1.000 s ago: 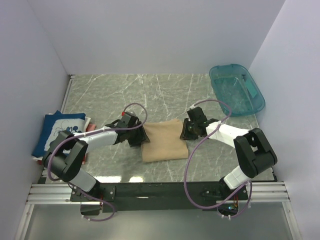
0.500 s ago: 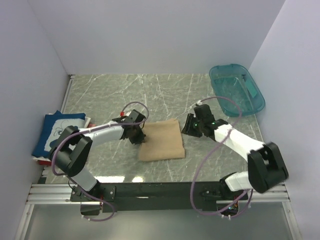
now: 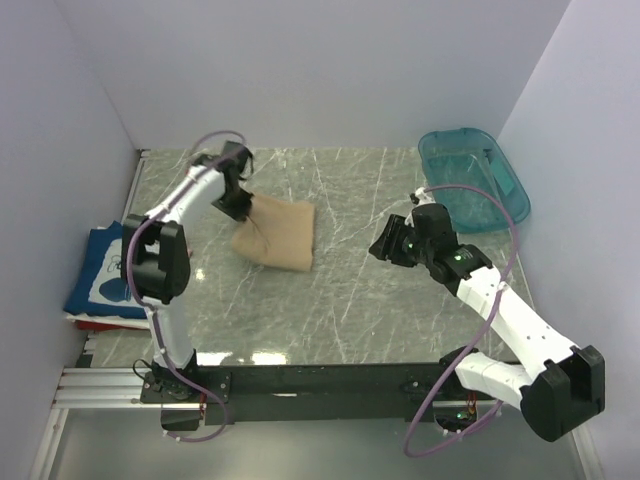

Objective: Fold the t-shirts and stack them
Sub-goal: Neatly place the folded tshirt to the corner

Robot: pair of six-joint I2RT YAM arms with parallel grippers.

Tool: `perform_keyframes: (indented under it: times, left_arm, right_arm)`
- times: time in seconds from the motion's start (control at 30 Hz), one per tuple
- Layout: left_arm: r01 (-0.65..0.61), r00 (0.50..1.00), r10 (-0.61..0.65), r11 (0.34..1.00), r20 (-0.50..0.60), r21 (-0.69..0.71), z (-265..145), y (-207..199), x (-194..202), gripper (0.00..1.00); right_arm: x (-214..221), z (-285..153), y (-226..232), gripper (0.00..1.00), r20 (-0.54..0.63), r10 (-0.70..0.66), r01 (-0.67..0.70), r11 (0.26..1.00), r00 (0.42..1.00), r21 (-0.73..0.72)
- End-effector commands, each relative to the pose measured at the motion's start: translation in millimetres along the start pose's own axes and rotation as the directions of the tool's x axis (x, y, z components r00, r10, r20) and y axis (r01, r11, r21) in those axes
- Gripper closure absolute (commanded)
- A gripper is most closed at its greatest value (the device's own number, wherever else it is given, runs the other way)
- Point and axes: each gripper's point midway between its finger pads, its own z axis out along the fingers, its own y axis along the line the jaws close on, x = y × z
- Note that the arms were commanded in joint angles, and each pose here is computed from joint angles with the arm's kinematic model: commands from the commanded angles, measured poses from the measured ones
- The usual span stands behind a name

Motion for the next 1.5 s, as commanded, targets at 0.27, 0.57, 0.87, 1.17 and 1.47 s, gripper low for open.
perform_keyframes:
  times: [0.27, 0.57, 0.87, 1.17, 1.47]
  left_arm:
    - [0.387, 0.917, -0.378, 0.921, 0.126, -0.051, -35, 43, -157, 0.99]
    - [0.44, 0.872, -0.442, 0.896, 0.211, 0.061, -83, 70, -221, 0.99]
    - [0.435, 0.86, -0.451, 0.892, 0.238, 0.119, -110, 74, -256, 0.99]
    - [0.419, 0.825, -0.472, 0.88, 0.31, 0.225, -166, 83, -276, 1.0]
    - [0.425, 0.791, -0.505, 0.86, 0.346, 0.284, -200, 95, -286, 1.0]
  right_arm:
    - [-10, -19, 16, 0.47, 0.03, 0.004, -0.002, 0.998, 1.0, -0.063]
    - [-9, -15, 22, 0.47, 0.013, 0.013, -0.011, 0.996, 1.0, -0.093]
    - [-9, -14, 20, 0.48, 0.01, 0.004, -0.003, 0.996, 1.0, -0.085]
    - [-9, -12, 22, 0.48, 0.003, 0.01, -0.01, 0.996, 1.0, -0.091]
    - [-12, -13, 24, 0.48, 0.005, 0.002, -0.002, 0.996, 1.0, -0.092]
